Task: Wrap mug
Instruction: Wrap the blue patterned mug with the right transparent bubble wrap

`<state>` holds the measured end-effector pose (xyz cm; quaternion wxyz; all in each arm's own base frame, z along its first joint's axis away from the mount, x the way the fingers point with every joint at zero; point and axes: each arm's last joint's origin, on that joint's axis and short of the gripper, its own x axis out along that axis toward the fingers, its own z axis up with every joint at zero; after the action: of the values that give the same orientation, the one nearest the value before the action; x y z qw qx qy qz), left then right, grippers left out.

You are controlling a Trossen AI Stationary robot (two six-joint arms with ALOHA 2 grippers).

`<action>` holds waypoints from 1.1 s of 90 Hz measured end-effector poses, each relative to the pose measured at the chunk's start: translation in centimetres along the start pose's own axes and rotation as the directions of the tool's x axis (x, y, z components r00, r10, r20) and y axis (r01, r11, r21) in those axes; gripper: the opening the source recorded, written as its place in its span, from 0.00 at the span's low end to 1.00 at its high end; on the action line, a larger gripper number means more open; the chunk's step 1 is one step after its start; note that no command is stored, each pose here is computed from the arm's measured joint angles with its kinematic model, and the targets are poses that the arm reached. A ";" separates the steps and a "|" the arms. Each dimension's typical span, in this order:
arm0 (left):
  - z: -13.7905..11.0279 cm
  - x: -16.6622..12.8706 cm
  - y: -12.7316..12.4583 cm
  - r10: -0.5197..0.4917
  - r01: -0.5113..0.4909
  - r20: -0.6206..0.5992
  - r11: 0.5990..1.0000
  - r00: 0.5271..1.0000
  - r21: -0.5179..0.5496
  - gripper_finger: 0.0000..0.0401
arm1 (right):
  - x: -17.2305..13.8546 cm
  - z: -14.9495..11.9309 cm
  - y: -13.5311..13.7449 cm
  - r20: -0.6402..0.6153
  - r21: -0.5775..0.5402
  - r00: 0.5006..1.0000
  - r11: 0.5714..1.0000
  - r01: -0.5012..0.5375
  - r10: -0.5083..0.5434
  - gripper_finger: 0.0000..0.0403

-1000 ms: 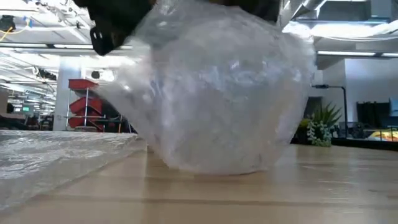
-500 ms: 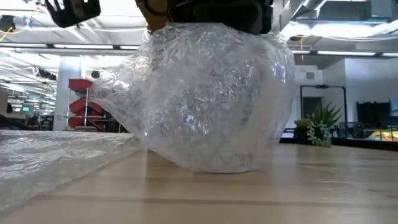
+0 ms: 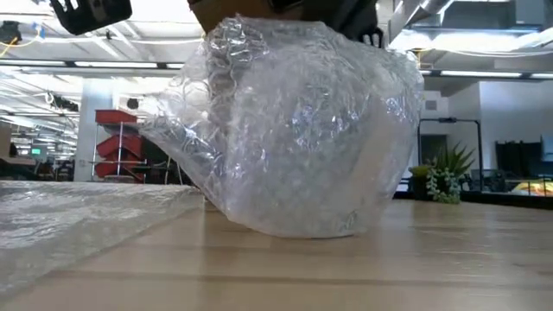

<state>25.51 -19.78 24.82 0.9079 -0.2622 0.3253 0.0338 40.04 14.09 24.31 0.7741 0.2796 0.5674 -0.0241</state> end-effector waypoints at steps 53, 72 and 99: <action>3.5 -2.4 -3.9 -0.137 0.131 0.076 0.988 0.988 0.077 0.00 | 4.5 0.8 -1.4 -0.019 0.004 0.991 0.992 0.129 -0.129 0.00; 4.2 -3.0 -4.5 -0.156 0.148 0.092 0.985 0.983 0.094 0.00 | 1.2 1.8 -0.3 0.028 0.017 0.994 0.994 0.106 -0.107 0.00; 4.3 -3.1 -4.7 -0.170 0.164 0.092 0.984 0.981 0.069 0.00 | -0.9 2.0 1.0 0.022 0.051 0.995 0.994 0.093 -0.094 0.00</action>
<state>26.63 -21.30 31.66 0.9300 -0.2588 0.2581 -0.0399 41.80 13.71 25.94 0.7718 0.2718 0.5695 -0.0780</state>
